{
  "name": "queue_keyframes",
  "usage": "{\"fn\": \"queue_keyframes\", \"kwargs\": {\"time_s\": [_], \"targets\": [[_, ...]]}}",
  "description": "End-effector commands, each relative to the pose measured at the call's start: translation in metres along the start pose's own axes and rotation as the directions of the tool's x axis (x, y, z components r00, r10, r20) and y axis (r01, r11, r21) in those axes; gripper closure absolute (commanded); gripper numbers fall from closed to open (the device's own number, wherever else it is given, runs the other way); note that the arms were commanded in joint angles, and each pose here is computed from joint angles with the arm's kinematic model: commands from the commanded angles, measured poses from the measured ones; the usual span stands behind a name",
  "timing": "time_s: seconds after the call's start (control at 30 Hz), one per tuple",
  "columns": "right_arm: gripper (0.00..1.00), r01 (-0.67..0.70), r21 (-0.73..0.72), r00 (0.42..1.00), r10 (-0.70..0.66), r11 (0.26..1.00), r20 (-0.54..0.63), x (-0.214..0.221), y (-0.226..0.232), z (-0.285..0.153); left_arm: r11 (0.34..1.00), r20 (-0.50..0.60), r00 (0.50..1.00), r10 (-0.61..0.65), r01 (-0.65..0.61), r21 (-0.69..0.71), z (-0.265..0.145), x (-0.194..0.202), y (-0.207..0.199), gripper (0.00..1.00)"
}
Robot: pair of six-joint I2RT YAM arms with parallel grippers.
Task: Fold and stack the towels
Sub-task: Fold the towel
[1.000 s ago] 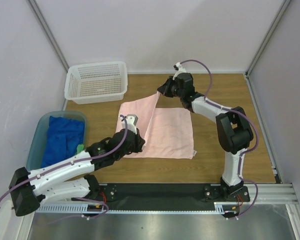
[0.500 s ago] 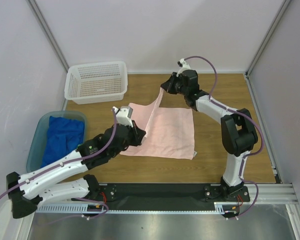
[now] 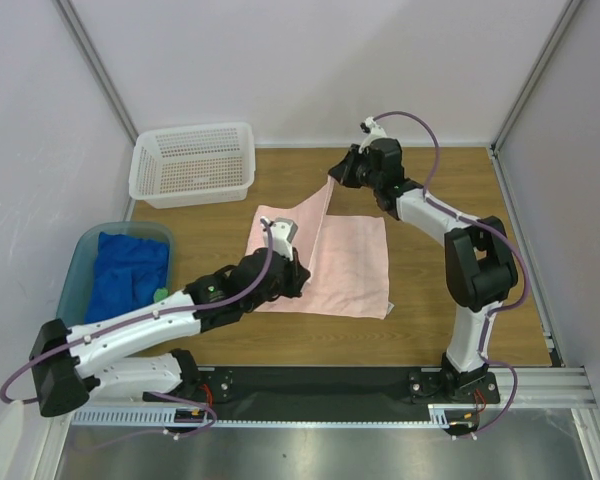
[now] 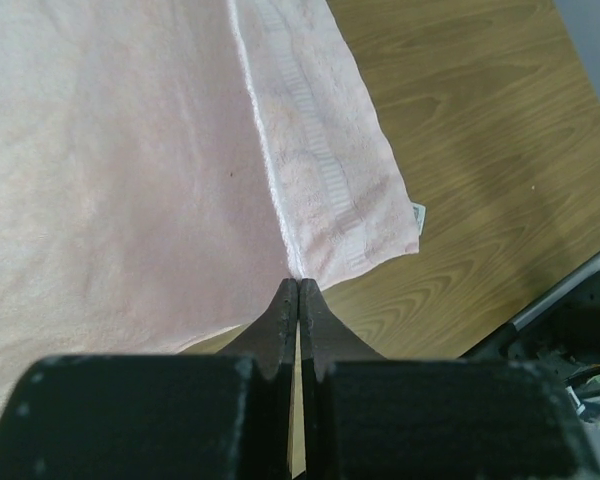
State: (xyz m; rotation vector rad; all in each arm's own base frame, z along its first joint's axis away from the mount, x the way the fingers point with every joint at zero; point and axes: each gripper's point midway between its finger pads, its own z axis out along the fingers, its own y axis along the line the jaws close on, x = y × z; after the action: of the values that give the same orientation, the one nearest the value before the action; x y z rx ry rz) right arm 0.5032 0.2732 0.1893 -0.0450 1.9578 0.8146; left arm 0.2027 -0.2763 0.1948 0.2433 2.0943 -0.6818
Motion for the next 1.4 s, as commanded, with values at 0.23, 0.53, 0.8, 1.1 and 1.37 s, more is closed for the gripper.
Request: {"fn": "queue_keyframes", "kwargs": {"time_s": [0.23,0.53,0.8,1.1,1.37], "targets": [[1.0,0.051,-0.008,0.999,-0.051,0.999,0.005,-0.014,-0.02,-0.008,0.983,0.023,0.997,0.073,-0.076,0.166,0.018,-0.015,-0.059,1.0],[1.0,0.061,0.045,0.998,-0.061,0.997,0.002,-0.008,-0.033,-0.015,0.978,0.019,0.995,0.096,-0.098,0.184,0.019,-0.012,-0.07,1.0],[1.0,0.057,0.081,0.998,-0.056,0.995,-0.017,0.004,-0.05,-0.019,0.975,-0.012,0.994,0.108,-0.103,0.199,0.029,0.003,-0.076,1.0],[1.0,0.035,0.111,0.999,-0.032,0.993,-0.024,0.013,-0.074,-0.026,0.971,-0.05,0.99,0.133,-0.12,0.206,0.044,0.017,-0.083,1.0],[1.0,0.016,0.135,0.999,-0.011,0.991,-0.034,0.022,-0.097,-0.033,0.964,-0.074,0.983,0.166,-0.146,0.222,0.057,0.025,-0.096,1.0]]}}
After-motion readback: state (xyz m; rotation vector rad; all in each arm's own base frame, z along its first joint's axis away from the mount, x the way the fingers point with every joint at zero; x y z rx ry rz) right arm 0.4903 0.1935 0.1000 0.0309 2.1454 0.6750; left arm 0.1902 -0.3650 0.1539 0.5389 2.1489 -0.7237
